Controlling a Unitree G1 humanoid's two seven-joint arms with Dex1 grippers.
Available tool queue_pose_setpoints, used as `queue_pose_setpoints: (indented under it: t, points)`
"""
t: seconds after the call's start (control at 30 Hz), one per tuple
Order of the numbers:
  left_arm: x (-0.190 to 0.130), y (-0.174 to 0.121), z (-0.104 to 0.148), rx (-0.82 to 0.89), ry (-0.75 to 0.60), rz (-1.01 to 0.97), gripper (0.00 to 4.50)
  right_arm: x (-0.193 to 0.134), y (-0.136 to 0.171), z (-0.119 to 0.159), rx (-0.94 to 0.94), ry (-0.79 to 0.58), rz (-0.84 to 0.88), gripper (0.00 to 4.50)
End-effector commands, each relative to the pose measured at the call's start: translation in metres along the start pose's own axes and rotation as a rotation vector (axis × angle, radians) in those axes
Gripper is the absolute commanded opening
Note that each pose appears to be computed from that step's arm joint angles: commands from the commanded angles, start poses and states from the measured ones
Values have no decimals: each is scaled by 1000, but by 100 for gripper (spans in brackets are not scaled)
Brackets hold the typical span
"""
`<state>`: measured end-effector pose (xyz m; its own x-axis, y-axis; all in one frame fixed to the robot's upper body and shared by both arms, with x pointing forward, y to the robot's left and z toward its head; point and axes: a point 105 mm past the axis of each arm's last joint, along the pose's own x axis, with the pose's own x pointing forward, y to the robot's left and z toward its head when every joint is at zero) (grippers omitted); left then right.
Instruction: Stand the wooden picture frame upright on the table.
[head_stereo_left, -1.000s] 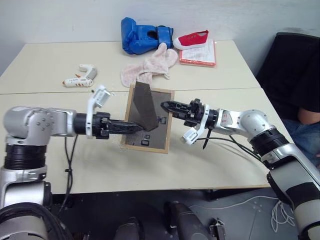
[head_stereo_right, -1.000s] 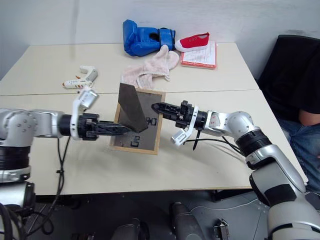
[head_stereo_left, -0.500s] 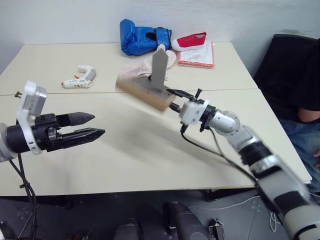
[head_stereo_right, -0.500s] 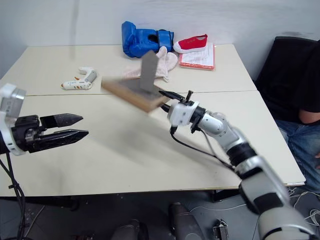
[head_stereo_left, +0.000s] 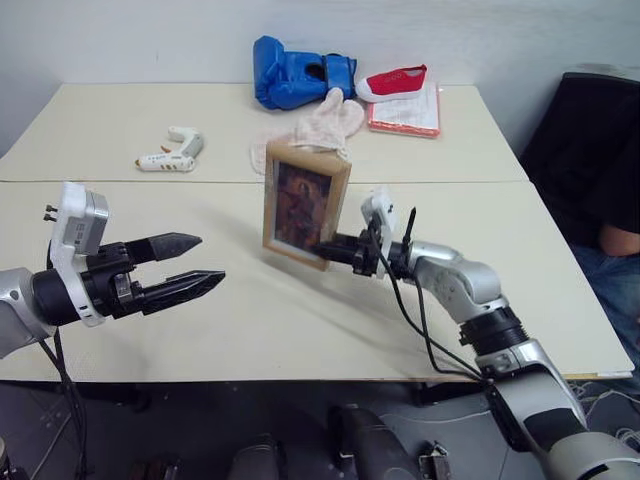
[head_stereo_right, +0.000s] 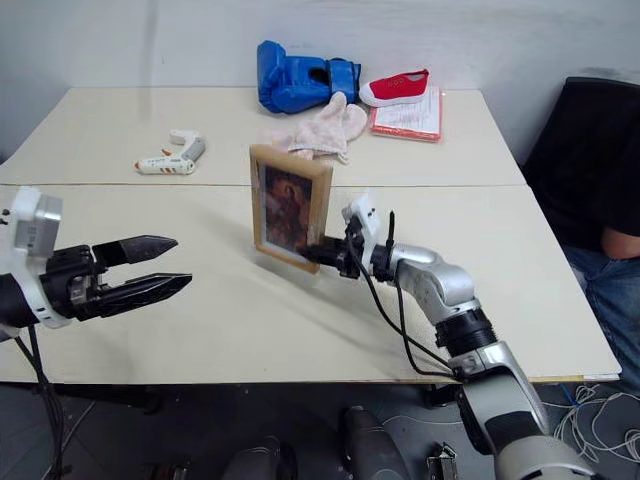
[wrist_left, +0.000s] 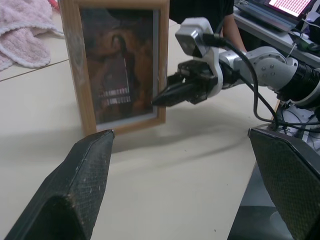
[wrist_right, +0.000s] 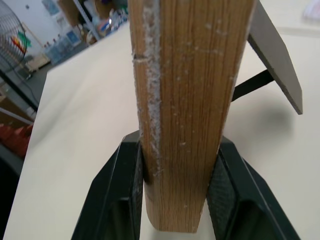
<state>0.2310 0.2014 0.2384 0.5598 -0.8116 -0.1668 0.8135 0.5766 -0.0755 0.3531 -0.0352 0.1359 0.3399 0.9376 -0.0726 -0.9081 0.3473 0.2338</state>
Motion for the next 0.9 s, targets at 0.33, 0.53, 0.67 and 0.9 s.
queue_pose_setpoints:
  t: [0.33, 0.53, 0.67, 0.9]
  points:
    - [-1, 0, 9, 41, 5, -40, 450, -17, 6, 3, -76, 17, 61, 321]
    - [2, 2, 5, 49, 31, -55, 450, -59, 12, 18, -189, 97, 76, 448]
    - [1, 4, 4, 78, 47, -57, 450, -116, 20, 54, -292, 169, 80, 448]
    - [2, 8, 23, 142, -22, -72, 450, -165, 42, 97, -296, 172, 106, 448]
